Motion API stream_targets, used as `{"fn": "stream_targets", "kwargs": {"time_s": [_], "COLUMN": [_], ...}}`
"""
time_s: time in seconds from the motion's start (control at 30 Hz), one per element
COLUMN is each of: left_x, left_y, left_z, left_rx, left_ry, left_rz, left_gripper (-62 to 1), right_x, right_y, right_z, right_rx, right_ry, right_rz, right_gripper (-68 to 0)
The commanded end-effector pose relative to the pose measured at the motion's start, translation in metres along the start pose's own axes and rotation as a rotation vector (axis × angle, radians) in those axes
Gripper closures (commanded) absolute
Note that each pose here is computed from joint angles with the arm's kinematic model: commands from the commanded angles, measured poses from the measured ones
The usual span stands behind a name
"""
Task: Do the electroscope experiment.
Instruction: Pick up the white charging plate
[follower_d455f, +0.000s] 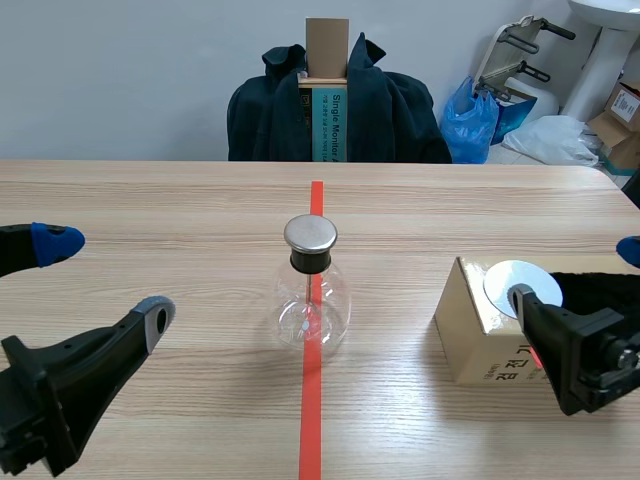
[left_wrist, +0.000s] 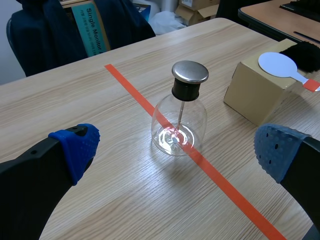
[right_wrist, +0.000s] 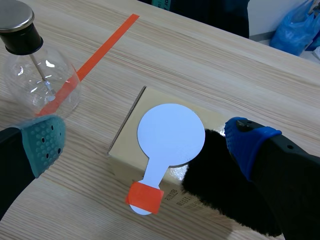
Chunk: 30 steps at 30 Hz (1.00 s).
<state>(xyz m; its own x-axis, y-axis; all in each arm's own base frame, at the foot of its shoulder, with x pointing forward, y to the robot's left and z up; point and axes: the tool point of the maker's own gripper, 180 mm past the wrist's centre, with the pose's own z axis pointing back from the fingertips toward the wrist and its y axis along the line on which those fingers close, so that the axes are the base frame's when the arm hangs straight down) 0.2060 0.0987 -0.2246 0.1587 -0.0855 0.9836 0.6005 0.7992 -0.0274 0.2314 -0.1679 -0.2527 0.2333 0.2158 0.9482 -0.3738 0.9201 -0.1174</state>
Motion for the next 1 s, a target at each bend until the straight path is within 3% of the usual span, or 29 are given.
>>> {"fn": "stream_targets", "kwargs": {"time_s": [0.0,0.2,0.97], "left_x": [0.01,0.0101,0.0079], "left_y": [-0.002,-0.0019,-0.0027], "left_z": [-0.0006,-0.0006,-0.0007], "left_rx": [-0.006,-0.006,-0.01], "left_ry": [-0.033,-0.034,-0.022], "left_rz": [-0.006,-0.007,-0.031], "left_gripper": [-62.3,-62.3,-62.3], "right_x": [0.0068,0.0071,0.0092], "right_y": [0.01,0.0106,0.0108], "right_z": [-0.0015,-0.0014,-0.0014], "right_rx": [0.068,0.07,0.07], "right_ry": [-0.01,-0.013,-0.024], "right_rz": [0.099,0.125,0.124], "right_gripper": [-67.9,-67.9,-67.9]}}
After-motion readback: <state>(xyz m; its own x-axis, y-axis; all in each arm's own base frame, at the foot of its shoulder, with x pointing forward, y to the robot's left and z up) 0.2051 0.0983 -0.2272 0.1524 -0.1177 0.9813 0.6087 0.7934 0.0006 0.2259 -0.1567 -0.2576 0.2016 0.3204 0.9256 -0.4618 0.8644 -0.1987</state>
